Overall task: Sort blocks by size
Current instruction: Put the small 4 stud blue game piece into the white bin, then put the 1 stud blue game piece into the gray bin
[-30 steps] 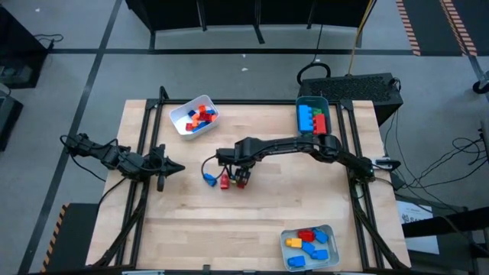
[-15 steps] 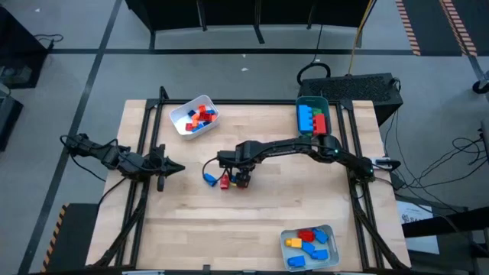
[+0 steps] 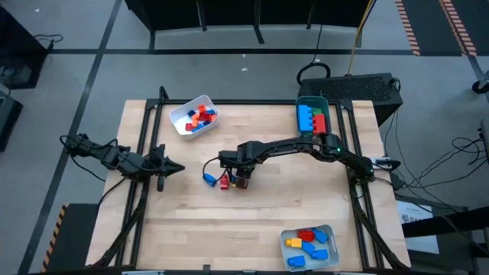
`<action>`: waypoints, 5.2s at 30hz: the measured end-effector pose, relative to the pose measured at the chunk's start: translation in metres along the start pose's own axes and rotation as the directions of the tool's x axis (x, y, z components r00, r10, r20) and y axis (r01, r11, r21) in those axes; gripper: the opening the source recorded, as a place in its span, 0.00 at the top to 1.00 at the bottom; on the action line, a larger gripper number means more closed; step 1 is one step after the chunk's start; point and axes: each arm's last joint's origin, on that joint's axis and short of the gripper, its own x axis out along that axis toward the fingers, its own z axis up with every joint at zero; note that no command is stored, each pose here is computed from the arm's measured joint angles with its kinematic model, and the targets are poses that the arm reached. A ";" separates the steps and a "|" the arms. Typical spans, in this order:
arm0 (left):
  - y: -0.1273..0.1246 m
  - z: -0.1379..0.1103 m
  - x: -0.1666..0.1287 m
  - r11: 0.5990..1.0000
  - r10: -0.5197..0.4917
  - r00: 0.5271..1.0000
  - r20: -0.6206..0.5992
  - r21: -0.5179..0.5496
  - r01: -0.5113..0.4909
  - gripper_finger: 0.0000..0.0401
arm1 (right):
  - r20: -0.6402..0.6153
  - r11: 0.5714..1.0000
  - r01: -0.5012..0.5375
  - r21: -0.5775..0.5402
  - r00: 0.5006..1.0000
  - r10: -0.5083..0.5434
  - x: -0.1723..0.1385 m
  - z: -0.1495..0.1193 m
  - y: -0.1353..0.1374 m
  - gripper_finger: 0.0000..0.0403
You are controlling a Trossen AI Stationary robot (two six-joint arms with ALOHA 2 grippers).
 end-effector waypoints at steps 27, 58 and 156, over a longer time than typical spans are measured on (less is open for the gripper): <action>0.000 0.000 0.000 1.000 0.001 1.000 -0.002 0.002 -0.001 1.00 | 0.730 0.938 -0.101 0.332 0.657 -0.187 -0.059 0.106 -0.104 0.73; 0.000 0.000 0.000 1.000 0.001 1.000 -0.001 0.008 -0.001 1.00 | 0.843 0.909 -0.252 0.333 0.511 -0.167 -0.004 0.125 -0.142 0.35; 0.000 0.000 0.000 1.000 0.002 1.000 -0.005 -0.018 -0.002 1.00 | 0.212 0.940 0.133 0.313 0.955 -0.206 -0.214 -0.174 0.167 0.74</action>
